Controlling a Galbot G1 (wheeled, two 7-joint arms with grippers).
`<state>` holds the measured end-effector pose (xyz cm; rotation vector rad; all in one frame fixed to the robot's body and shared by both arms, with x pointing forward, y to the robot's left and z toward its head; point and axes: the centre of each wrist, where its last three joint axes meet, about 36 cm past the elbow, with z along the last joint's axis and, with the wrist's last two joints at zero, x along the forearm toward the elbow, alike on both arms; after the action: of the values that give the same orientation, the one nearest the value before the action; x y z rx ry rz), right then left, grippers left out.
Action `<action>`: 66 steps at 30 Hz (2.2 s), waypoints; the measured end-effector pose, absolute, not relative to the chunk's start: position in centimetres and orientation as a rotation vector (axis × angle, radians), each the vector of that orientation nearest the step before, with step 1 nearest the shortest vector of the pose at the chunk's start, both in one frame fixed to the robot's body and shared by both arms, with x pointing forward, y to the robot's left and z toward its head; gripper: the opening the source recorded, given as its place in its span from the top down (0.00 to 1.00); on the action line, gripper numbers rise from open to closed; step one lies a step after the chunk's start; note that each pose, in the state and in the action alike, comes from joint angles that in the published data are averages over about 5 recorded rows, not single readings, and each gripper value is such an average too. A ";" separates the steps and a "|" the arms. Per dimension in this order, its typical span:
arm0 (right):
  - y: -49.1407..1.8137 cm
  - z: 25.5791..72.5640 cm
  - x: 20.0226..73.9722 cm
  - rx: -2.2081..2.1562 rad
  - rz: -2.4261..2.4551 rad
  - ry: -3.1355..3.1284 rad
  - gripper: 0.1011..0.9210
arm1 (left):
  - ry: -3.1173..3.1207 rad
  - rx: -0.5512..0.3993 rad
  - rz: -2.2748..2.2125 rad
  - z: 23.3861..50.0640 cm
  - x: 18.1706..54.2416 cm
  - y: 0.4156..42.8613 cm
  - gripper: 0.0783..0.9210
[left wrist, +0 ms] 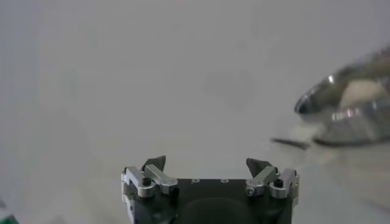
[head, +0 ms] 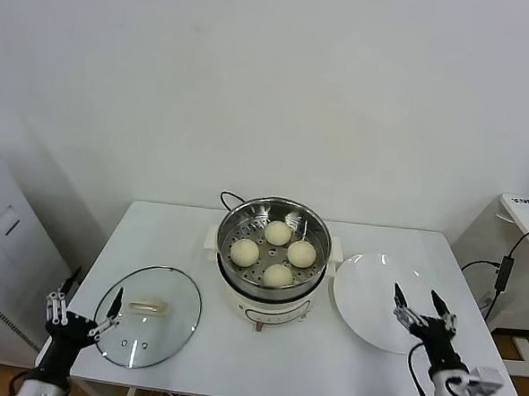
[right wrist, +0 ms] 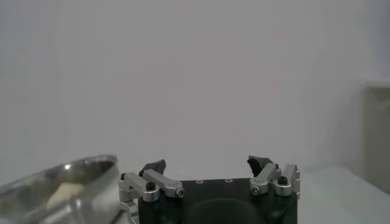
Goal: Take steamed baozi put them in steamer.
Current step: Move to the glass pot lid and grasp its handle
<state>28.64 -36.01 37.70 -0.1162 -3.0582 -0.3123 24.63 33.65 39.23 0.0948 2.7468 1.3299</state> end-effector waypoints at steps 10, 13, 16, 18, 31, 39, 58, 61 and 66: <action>-35.7 37.3 24.4 -0.195 -0.270 -3.019 0.12 | 2.441 0.254 1.787 33.9 24.1 34.7 0.12; -35.7 37.3 23.6 -0.206 -0.252 -3.016 0.12 | 2.358 0.300 1.880 32.6 24.5 34.6 0.12; -35.8 37.4 23.0 -0.220 -0.239 -3.012 0.12 | 2.285 0.332 1.954 31.4 25.4 34.4 0.12; -35.8 37.4 22.7 -0.230 -0.230 -3.009 0.12 | 2.243 0.344 1.993 30.8 26.1 34.3 0.12; -36.0 37.8 21.5 -0.262 -0.178 -3.015 0.12 | 2.079 0.335 2.174 28.3 31.6 34.7 0.12; -36.0 38.0 21.1 -0.272 -0.163 -3.014 0.12 | 2.043 0.311 2.238 27.3 34.1 35.2 0.12; -36.3 38.1 21.1 -0.276 -0.137 -3.024 0.12 | 2.074 0.255 2.215 26.0 35.5 35.7 0.60; -36.3 38.2 21.3 -0.275 -0.133 -3.028 0.12 | 2.088 0.236 2.191 26.1 35.4 35.8 0.71; -36.1 38.1 21.6 -0.268 -0.133 -3.030 0.12 | 2.111 0.190 2.160 27.2 35.3 36.1 0.88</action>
<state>21.58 -36.11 38.06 -0.2682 -3.0297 -0.1327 35.33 36.09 27.19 0.1898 2.1107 2.1599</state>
